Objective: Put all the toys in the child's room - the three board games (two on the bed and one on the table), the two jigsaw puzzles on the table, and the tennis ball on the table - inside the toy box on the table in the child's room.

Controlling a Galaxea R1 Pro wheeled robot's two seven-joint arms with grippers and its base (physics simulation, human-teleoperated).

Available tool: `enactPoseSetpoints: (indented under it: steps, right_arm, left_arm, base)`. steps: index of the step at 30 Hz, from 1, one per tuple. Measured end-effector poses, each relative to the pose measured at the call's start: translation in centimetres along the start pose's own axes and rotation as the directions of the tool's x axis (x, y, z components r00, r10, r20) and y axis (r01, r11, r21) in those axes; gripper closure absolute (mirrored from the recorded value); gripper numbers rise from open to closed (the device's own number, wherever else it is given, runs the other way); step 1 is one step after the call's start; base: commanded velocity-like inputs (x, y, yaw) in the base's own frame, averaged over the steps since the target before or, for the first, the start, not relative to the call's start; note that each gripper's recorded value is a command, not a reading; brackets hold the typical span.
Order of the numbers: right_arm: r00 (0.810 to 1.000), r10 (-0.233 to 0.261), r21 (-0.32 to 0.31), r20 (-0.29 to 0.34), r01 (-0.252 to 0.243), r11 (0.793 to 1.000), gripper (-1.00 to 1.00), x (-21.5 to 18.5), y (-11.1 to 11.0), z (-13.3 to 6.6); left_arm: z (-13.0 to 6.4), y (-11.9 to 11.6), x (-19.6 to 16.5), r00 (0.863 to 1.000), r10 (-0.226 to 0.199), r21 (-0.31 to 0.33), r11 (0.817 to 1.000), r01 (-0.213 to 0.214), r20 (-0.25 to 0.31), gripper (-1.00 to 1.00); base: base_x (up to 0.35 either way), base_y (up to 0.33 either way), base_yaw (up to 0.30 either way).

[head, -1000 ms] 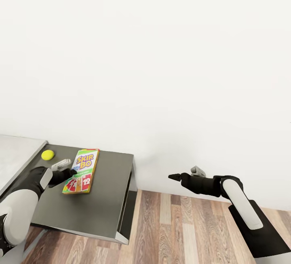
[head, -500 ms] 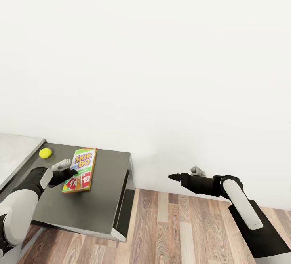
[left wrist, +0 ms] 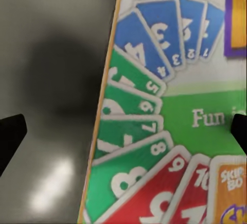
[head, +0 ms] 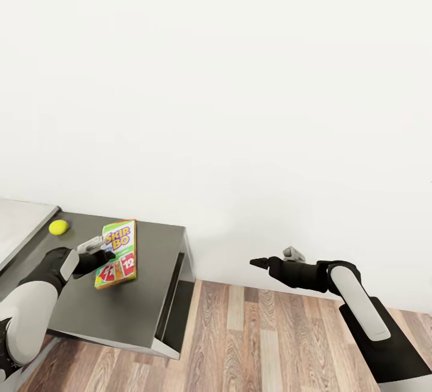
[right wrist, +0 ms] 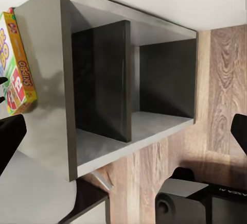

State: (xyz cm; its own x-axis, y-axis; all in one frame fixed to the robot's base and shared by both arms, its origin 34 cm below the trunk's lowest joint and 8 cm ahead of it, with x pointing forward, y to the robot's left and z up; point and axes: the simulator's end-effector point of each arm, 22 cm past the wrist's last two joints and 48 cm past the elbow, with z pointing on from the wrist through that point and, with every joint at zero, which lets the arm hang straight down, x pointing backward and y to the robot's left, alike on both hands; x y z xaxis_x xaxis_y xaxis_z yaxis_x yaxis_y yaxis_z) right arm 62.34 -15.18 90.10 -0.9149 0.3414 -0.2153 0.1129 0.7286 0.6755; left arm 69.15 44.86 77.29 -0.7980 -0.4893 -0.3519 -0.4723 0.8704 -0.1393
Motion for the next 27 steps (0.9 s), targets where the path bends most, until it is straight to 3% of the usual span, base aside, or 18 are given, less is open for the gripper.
enactPoseSetpoints:
  steps: [6, 14, 27]
  right_arm:
    - [1.000, 0.000, 0.000, 0.000, 0.000, 1.000, -1.00, 0.0, 0.0, 0.0]
    - [1.000, 0.001, 0.000, 0.000, -0.001, 1.000, -1.00, 0.0, 0.0, 0.0]
    - [1.000, 0.000, 0.000, -0.001, 0.000, 1.000, -1.00, 0.0, 0.0, 0.1]
  left_arm:
    - [0.1, -0.3, 0.1, 1.000, -0.003, 0.007, 1.000, 0.003, -0.001, -1.00]
    - [0.3, -2.4, 1.1, 1.000, 0.001, 0.102, 0.995, 0.002, -0.024, -1.00]
    - [0.3, -2.6, 0.8, 1.000, 0.004, 0.109, 0.994, -0.003, -0.010, -1.00]
  base:
    - [0.000, -0.158, 0.000]
    - [-0.019, -0.054, 0.000]
    - [-0.078, -0.100, 0.000]
